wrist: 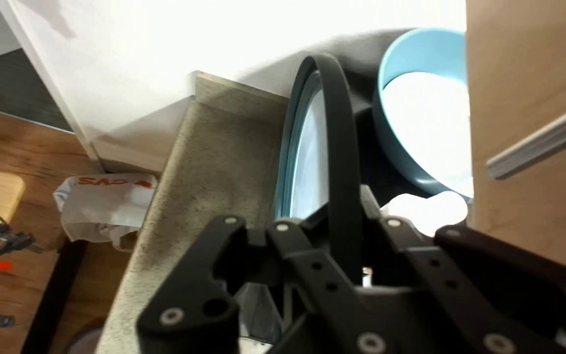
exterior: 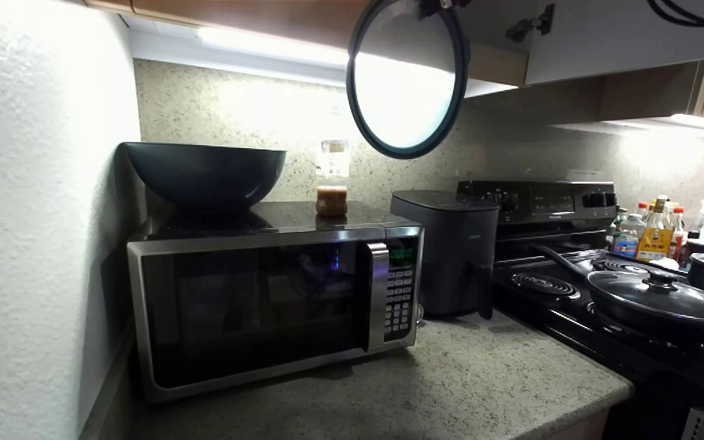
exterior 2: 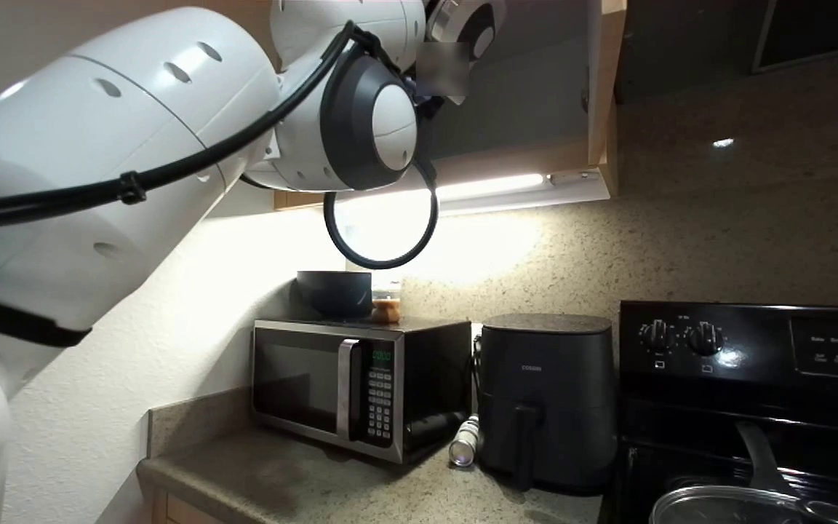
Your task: Take the plastic object in the top cabinet and put it on the counter
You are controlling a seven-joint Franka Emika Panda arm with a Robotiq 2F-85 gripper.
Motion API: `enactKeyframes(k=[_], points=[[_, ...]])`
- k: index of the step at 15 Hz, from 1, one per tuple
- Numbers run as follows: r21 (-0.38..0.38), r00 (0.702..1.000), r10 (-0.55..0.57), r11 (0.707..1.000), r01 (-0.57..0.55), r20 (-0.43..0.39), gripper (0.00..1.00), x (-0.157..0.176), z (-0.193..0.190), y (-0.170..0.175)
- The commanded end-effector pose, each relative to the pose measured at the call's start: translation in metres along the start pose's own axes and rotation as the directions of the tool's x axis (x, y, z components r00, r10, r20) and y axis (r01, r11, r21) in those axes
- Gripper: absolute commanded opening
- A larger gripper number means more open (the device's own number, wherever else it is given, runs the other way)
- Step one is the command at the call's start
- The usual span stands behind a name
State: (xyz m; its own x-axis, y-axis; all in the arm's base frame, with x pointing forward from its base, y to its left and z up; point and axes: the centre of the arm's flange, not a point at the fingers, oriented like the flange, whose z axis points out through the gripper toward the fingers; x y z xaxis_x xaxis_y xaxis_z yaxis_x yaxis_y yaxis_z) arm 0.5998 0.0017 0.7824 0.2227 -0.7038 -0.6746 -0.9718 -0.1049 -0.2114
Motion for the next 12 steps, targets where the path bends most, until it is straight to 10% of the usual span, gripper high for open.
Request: enactKeyframes(k=[1, 12], points=[[-0.051, 0.997, 0.070, 0.996, -0.071, -0.015, 0.04, -0.023, 0.005, 0.057], [-0.054, 0.992, 0.099, 0.993, -0.103, -0.075, 0.04, 0.008, 0.008, 0.037]])
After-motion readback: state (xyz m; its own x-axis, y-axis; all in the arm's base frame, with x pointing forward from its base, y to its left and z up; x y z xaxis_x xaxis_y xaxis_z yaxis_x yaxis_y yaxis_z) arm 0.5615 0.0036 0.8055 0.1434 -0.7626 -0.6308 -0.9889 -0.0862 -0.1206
